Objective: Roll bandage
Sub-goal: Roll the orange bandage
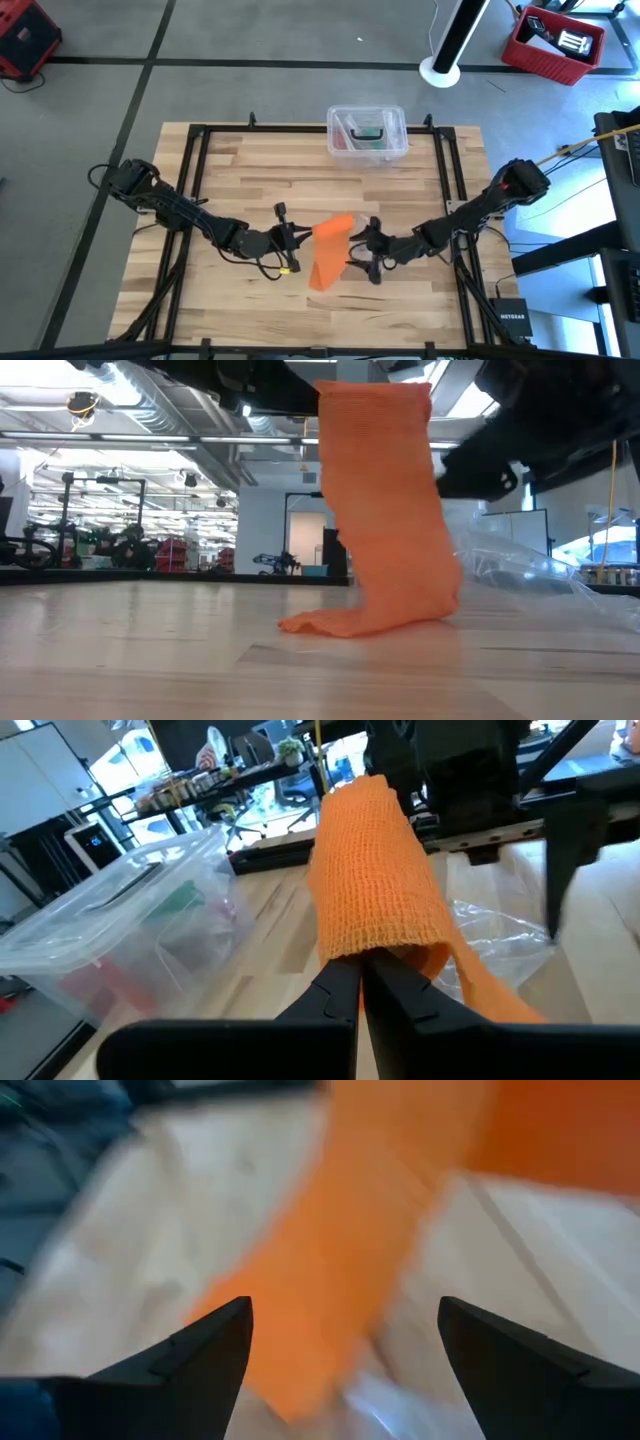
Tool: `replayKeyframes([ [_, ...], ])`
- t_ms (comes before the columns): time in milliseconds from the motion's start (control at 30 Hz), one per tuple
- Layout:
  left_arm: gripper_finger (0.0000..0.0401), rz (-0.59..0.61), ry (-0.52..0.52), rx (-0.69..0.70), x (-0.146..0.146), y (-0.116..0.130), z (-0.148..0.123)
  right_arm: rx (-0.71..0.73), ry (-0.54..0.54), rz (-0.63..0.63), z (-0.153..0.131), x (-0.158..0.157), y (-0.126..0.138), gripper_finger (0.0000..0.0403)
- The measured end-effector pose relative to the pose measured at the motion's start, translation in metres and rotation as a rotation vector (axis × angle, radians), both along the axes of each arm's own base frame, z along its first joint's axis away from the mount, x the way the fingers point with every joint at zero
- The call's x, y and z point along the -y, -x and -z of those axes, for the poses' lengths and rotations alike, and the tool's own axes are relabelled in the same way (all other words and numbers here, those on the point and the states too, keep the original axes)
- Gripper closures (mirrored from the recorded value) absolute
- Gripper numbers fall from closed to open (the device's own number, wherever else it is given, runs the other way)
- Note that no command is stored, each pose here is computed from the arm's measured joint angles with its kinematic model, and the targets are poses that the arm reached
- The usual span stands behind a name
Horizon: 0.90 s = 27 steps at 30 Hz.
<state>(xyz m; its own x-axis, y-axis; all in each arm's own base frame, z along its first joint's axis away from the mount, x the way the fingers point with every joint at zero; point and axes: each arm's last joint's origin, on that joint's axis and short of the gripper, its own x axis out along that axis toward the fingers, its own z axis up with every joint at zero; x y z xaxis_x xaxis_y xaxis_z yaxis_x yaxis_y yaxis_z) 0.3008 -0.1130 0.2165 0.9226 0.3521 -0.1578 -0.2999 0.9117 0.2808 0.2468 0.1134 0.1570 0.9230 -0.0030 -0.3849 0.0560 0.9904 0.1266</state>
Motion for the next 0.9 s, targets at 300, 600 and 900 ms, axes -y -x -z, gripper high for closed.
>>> replayKeyframes([
  [300,0.0401,0.000,0.002,0.001,0.000,0.000,0.000,0.061,-0.021,-0.054,0.015,-0.004,-0.024,0.0187],
  [600,0.0401,0.001,-0.003,-0.009,0.000,0.000,0.001,0.133,0.061,-0.286,-0.050,-0.020,-0.025,0.0381],
  [900,0.0401,-0.002,-0.008,-0.088,-0.001,0.001,0.011,0.297,0.225,-0.306,-0.174,-0.014,-0.019,0.0389],
])
